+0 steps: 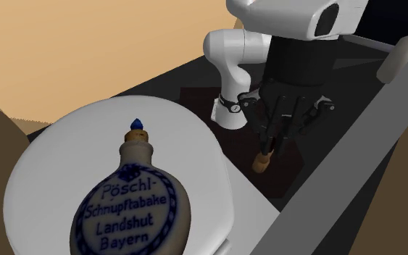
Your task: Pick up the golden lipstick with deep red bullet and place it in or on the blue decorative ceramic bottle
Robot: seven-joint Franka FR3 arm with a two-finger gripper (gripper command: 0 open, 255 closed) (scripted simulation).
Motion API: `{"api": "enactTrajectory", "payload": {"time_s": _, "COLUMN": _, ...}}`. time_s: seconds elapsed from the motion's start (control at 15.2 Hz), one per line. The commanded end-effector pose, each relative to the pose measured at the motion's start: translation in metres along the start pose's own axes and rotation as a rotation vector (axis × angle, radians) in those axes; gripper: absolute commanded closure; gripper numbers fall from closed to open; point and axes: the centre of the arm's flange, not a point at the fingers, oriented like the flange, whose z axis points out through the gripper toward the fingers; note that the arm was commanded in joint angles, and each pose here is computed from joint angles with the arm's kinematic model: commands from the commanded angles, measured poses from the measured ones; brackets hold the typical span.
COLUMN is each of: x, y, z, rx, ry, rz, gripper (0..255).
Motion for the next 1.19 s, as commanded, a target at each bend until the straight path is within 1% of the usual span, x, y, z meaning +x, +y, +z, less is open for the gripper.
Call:
{"api": "enactTrajectory", "payload": {"time_s": 0.0, "x": 0.002, "y": 0.001, "z": -0.010, "rx": 0.000, "ry": 0.000, "rz": 0.000, "gripper": 255}}
{"api": "enactTrajectory", "payload": {"time_s": 1.12, "x": 0.021, "y": 0.004, "z": -0.098, "rx": 0.000, "ry": 0.000, "rz": 0.000, "gripper": 255}}
